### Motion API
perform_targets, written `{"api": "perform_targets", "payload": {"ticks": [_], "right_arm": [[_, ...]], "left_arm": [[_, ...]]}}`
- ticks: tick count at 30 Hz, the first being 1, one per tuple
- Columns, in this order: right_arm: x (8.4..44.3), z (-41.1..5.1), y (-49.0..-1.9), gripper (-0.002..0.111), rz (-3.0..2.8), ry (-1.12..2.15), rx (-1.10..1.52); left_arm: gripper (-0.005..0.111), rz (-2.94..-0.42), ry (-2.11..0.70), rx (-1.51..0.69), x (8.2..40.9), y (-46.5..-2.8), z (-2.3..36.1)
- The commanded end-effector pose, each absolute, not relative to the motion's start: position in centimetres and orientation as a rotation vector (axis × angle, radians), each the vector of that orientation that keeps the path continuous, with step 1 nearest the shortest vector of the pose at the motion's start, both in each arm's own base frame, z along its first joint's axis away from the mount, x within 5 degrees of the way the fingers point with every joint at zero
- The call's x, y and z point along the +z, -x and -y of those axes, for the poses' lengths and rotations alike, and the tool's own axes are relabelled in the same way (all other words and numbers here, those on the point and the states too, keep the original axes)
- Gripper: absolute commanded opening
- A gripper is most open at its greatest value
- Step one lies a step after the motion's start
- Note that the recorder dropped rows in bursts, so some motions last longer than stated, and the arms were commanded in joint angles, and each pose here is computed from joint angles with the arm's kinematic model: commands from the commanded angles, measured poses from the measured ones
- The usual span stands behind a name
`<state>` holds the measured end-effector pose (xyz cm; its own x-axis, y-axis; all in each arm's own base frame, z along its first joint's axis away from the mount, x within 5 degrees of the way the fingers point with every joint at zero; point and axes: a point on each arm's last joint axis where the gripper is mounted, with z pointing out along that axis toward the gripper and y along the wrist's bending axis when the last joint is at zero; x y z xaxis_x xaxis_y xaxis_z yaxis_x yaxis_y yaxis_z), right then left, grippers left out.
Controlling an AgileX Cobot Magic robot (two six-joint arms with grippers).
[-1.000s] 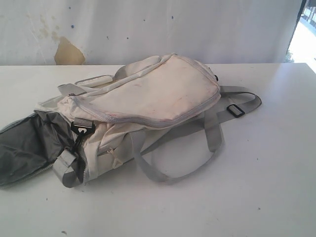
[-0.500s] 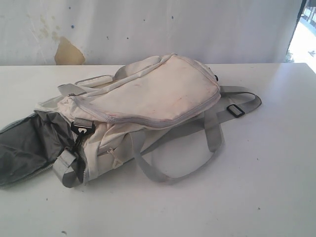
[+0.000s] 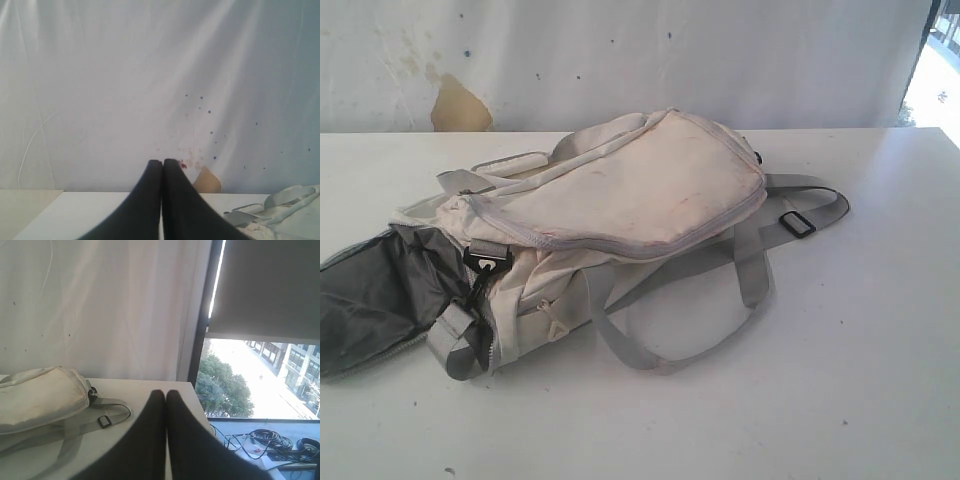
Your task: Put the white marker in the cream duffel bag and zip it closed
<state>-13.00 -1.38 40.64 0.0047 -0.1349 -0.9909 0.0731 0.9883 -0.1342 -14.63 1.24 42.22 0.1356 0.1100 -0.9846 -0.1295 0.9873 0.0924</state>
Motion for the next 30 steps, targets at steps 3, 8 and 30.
{"api": "perform_targets", "payload": {"ticks": [3, 8, 30], "right_arm": [[40.7, 1.8, 13.0, 0.0, -1.556, 0.053, -0.189], [40.3, 1.8, 12.3, 0.0, -1.581, 0.055, -0.188], [31.6, 0.6, -0.8, 0.0, -1.56, 0.044, -0.084]], "left_arm": [[0.0, -1.429, 0.026, 0.153, 42.2, 14.6, -1.3], [0.0, -1.429, 0.03, 0.141, 42.0, 13.6, -1.3], [0.0, -1.359, -0.02, 0.064, 32.1, -1.5, -0.3]]}}
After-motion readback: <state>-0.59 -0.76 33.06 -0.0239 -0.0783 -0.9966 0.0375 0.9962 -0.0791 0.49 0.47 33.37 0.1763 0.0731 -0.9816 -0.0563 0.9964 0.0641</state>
